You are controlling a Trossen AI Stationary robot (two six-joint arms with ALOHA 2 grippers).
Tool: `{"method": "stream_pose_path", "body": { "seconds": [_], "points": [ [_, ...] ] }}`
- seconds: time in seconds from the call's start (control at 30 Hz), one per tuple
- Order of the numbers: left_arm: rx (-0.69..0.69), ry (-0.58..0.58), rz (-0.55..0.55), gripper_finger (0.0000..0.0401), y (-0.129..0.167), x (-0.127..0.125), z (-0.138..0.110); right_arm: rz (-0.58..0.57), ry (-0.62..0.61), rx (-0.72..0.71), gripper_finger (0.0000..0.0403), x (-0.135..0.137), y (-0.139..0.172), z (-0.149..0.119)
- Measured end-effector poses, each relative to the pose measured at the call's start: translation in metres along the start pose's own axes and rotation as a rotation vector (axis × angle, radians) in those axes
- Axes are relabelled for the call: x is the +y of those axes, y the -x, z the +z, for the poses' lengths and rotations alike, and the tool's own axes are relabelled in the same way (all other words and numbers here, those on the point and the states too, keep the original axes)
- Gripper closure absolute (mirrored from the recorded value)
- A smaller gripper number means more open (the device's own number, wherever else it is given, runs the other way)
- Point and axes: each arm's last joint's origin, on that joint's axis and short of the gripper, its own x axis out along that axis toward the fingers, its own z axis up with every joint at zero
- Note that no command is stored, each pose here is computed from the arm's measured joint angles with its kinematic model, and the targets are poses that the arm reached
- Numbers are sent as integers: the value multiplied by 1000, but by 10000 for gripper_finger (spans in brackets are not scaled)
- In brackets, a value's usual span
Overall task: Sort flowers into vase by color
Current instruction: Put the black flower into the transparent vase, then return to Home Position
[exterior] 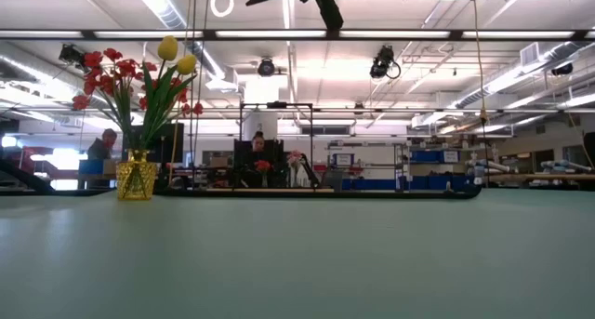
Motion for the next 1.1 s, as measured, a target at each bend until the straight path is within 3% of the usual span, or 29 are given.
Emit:
{"method": "stream_pose_path", "body": {
  "seconds": [0.17,0.3,0.5,0.67,0.87,1.1],
  "points": [
    [-15,-61,5,154,18,-11,17,1,4,3,291,-2,-3,5],
    [-24,-119,96,153,37,-20,29,3,26,10,291,-3,-4,7],
    [-193,-195,489,161,68,-24,47,-1,210,-17,293,-3,-4,8],
    [-243,-169,641,200,74,-22,48,14,417,-46,324,1,1,15],
    [-312,-98,785,259,72,-18,55,81,626,-93,388,9,23,54],
    [-352,-48,924,304,41,6,92,274,823,-110,391,12,58,108]
  ]
}}
